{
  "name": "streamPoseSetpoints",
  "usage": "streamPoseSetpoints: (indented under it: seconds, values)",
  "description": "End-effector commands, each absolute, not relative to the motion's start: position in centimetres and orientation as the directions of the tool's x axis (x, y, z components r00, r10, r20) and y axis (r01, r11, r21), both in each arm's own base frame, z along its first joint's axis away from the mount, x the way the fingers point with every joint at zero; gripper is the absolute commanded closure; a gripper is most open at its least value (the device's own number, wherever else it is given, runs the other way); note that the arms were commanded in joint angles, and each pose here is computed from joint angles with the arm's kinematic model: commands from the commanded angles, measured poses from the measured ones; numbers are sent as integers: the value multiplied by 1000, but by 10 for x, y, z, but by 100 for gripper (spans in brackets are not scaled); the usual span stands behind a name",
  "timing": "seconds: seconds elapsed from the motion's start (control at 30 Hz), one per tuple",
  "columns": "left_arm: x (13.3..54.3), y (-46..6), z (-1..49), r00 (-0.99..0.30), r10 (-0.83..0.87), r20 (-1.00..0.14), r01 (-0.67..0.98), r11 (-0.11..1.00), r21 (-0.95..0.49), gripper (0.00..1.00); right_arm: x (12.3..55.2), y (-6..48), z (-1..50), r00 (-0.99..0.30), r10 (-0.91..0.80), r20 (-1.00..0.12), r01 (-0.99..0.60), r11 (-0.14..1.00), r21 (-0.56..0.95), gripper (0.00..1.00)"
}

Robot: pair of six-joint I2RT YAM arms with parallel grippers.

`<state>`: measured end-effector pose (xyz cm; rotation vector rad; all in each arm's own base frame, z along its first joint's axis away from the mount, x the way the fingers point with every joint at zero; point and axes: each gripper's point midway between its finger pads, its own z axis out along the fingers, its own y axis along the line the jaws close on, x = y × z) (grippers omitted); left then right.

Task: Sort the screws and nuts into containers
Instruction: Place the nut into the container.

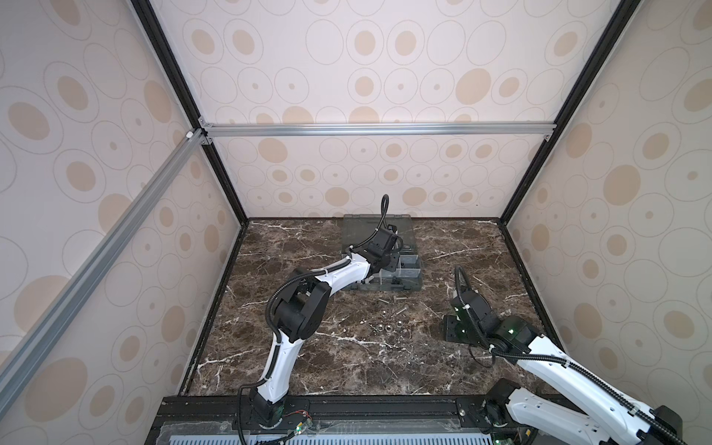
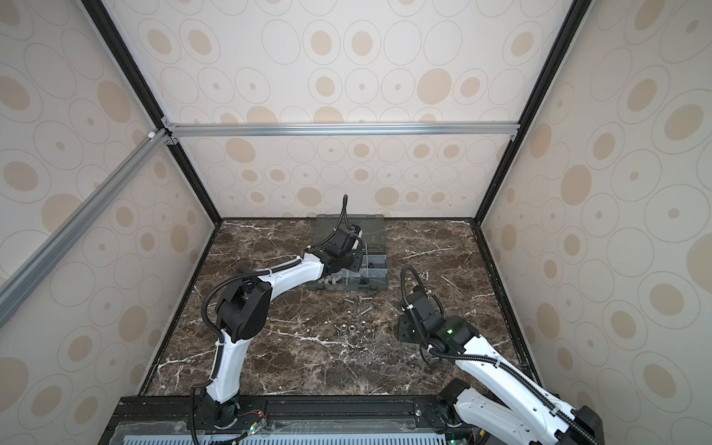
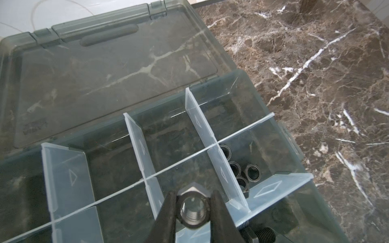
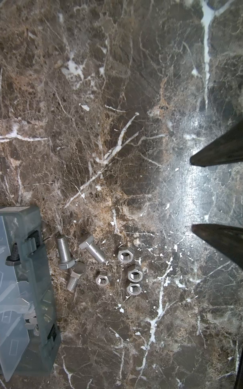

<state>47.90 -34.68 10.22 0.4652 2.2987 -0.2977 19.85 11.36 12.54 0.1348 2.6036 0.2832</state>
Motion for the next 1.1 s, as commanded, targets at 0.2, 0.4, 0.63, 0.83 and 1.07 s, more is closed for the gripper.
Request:
streamPoseSetpoints:
  seconds: [0.2,0.4,0.63,0.83,1.07]
  values:
    - [493,-356,116,-638,188,-747,421,897,-134,66,191,105,126,-864,155,-478,64,977,202,52]
    - [493,-354,125,-637,165,-753,415,897,-155,60,191,104,127,-864,152,-480,62,978,198,52]
    - [481,-347,152,-610,134,-781,424,888,-179,60,191,104,124,-864,145,-483,56,980,193,52]
    - [460,-329,175,-582,99,-807,418,888,-192,60,197,112,119,-873,120,-473,31,981,193,52]
    - [429,-302,194,-560,68,-826,402,893,-200,59,209,129,123,-878,90,-469,-11,978,208,52]
